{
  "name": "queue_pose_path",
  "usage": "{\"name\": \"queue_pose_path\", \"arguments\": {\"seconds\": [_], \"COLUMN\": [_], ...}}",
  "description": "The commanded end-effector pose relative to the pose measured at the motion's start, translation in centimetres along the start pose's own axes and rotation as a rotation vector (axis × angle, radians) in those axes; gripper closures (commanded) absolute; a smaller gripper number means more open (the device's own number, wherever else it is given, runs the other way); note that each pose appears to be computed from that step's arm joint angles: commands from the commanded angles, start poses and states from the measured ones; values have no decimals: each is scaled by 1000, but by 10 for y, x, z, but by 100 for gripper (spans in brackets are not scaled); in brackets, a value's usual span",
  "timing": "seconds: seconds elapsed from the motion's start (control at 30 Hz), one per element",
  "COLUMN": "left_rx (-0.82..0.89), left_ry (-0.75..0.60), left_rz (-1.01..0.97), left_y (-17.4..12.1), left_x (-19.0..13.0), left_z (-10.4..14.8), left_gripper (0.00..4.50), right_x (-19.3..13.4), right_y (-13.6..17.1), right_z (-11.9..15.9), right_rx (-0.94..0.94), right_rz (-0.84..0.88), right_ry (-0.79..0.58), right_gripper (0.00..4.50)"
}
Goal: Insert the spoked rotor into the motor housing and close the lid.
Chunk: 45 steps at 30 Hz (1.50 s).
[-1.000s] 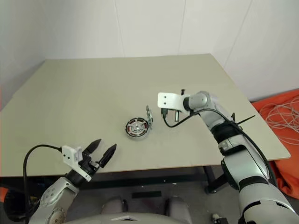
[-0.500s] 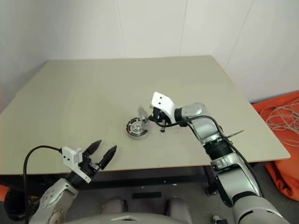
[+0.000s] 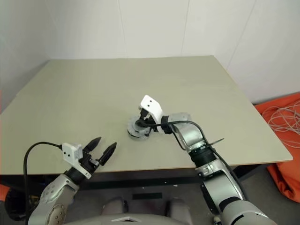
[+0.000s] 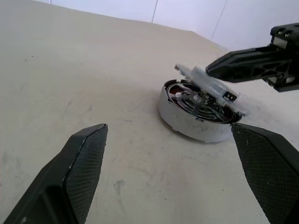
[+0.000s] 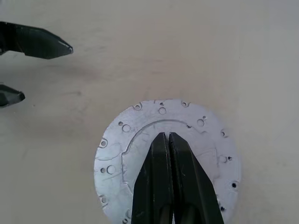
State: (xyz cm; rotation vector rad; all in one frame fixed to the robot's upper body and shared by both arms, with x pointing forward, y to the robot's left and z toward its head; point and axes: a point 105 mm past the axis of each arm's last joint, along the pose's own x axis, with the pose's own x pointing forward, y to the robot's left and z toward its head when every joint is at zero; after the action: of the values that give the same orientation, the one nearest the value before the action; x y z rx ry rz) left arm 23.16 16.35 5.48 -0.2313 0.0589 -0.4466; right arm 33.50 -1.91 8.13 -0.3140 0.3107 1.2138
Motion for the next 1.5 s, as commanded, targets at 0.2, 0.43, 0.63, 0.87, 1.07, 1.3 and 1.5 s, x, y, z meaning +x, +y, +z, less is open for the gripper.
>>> {"name": "queue_pose_path", "arguments": {"seconds": [0.2,0.43,0.63,0.87,1.07,1.3,1.5], "left_rx": [26,32,28,23,21,21,22], "left_ry": [-29,-28,-27,-24,-20,-18,-29], "left_rz": [-18,-11,-17,-12,-8,-9,-4], "left_y": [-3,1,4,8,9,7,3], "left_x": [6,4,8,9,2,-3,-1], "left_z": [7,7,7,3,-3,-7,-2], "left_gripper": [0,0,0,0,0,0,0], "right_x": [8,-8,-20,-18,-16,-11,-2], "right_y": [1,-10,-21,-21,-15,-6,-4], "right_z": [-25,16,28,24,23,11,7], "right_rx": [61,21,2,20,8,-7,-2], "right_rz": [-17,-25,-36,-16,21,100,113], "right_ry": [43,-100,-119,-109,-98,-46,-35], "right_gripper": [445,427,256,8,3,3,3]}}
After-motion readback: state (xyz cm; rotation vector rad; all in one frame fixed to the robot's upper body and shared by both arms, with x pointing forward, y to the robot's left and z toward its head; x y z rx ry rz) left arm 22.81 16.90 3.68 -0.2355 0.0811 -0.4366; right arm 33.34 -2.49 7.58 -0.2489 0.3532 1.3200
